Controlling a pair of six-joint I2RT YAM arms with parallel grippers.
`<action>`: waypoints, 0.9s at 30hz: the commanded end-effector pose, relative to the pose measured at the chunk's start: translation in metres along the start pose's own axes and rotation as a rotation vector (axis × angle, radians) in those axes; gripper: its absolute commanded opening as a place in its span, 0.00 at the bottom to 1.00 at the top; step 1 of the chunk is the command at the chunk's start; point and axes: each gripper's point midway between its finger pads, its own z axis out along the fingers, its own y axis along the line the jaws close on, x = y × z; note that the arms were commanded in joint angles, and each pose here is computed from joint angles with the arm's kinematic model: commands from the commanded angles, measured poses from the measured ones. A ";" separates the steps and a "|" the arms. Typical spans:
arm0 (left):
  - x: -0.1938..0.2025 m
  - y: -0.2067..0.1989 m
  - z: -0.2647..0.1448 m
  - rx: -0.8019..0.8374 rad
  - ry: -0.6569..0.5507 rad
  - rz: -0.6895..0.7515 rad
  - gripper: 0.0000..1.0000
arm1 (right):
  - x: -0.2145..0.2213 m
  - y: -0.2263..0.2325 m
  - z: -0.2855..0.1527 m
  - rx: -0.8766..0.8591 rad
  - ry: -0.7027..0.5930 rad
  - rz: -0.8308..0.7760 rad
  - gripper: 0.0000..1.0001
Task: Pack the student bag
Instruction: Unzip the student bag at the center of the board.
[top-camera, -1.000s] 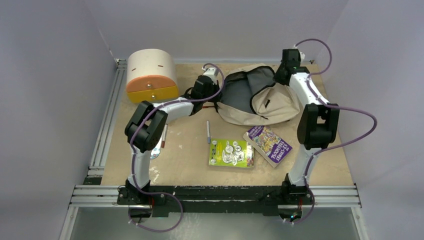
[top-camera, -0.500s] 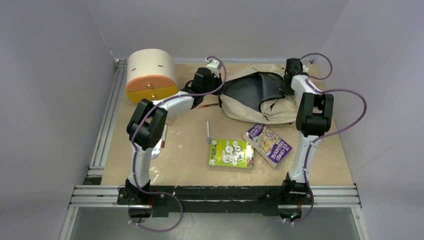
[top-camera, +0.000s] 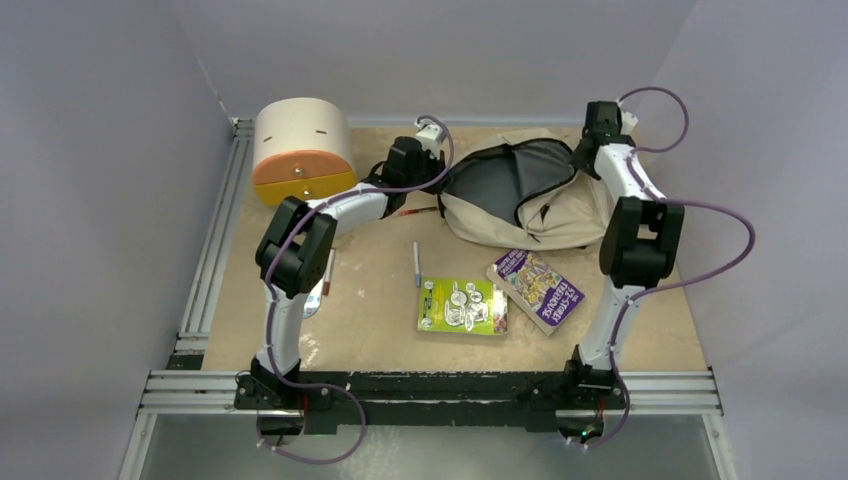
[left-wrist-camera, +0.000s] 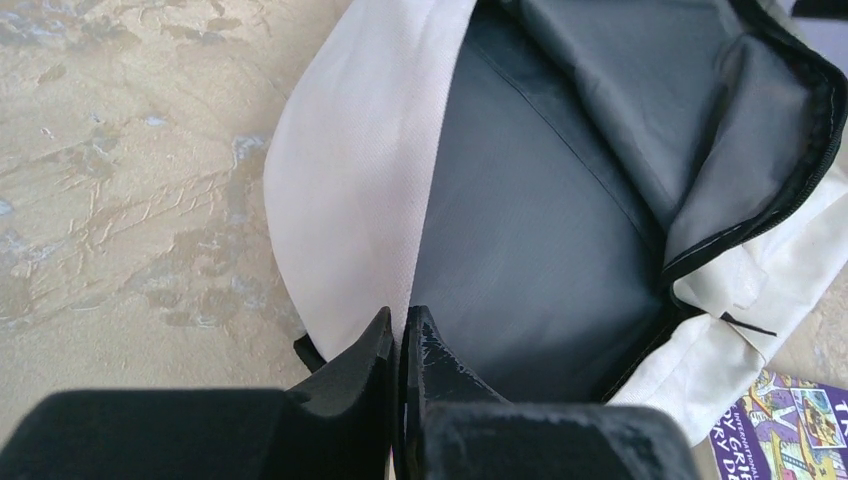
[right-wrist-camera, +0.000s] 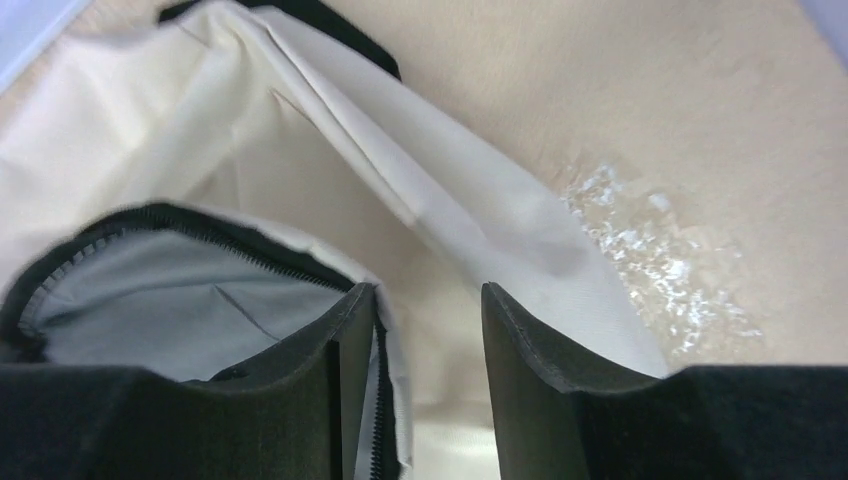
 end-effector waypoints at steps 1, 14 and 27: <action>-0.035 -0.017 -0.003 0.061 -0.079 0.045 0.00 | -0.055 -0.011 -0.044 0.016 -0.140 0.049 0.47; -0.045 -0.039 -0.006 0.120 -0.095 0.063 0.00 | -0.072 0.078 -0.135 -0.404 -0.210 -0.100 0.48; -0.046 -0.043 -0.010 0.126 -0.096 0.062 0.00 | 0.033 0.164 -0.118 -0.299 -0.156 -0.453 0.74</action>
